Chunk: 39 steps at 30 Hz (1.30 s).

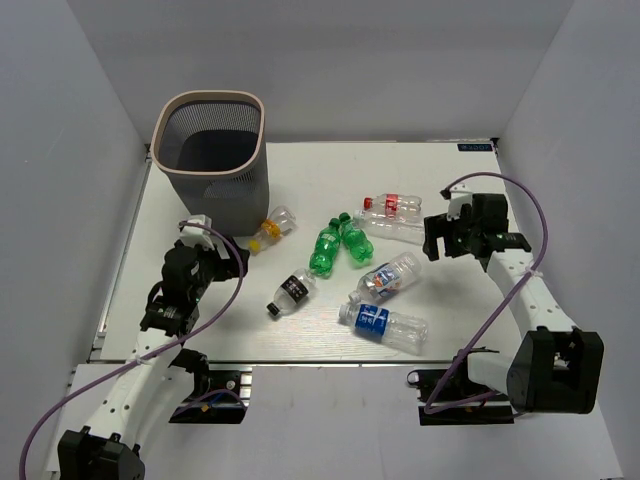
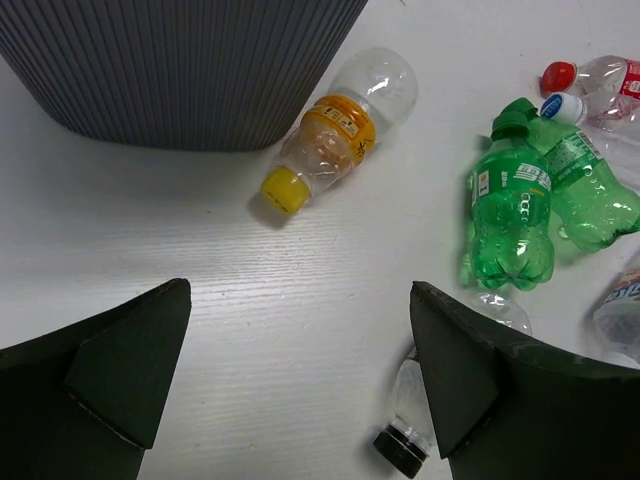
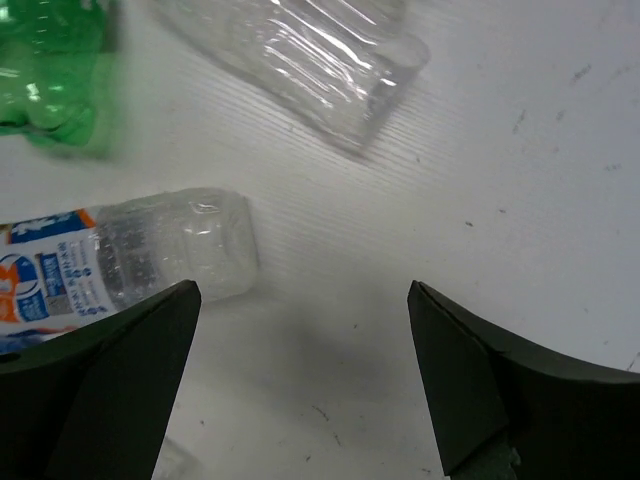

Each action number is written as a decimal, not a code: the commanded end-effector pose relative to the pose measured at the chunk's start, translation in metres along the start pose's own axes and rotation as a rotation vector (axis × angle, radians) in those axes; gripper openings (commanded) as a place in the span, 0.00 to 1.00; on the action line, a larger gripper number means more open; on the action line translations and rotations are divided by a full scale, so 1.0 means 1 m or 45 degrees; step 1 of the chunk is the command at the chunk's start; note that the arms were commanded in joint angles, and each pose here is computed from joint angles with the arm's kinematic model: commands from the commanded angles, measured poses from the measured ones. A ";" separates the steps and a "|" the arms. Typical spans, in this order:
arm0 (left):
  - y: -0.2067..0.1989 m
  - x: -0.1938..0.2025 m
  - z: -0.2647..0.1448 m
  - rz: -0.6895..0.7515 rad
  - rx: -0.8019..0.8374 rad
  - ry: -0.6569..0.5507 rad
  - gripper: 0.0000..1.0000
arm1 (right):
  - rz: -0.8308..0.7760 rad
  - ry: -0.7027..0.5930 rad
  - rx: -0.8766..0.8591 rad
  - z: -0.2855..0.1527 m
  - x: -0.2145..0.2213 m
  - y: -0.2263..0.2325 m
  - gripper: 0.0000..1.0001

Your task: Put the plastic bottles in the bin

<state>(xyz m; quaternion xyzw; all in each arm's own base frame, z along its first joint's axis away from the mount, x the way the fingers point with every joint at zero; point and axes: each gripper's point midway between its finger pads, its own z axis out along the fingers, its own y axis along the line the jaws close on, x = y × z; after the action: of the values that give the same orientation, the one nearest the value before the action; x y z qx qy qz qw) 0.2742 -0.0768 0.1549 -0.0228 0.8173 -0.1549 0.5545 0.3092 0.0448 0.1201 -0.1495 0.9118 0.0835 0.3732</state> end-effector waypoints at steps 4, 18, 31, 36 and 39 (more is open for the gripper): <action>-0.010 -0.006 -0.002 -0.065 0.039 0.036 1.00 | -0.355 -0.041 -0.301 -0.020 -0.021 0.031 0.90; -0.081 0.019 0.031 0.234 0.490 0.450 0.75 | -0.444 -0.105 -0.733 -0.036 -0.017 0.096 0.80; -0.087 0.015 0.102 0.760 0.181 0.558 0.99 | -0.501 -0.108 -0.750 -0.026 -0.013 0.105 0.89; -0.084 0.004 0.124 0.887 0.030 0.515 0.99 | -0.500 -0.096 -0.762 -0.025 -0.009 0.107 0.89; -0.070 0.004 0.136 0.947 -0.105 0.520 0.99 | -0.500 -0.091 -0.758 -0.025 -0.008 0.107 0.89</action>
<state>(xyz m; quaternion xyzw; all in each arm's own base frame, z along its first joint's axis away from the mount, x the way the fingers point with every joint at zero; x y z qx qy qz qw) 0.3661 -0.1929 0.1047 0.3017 0.8791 0.0116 0.3689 0.2624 0.1375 0.1498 -0.4135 0.7944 0.2742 0.3503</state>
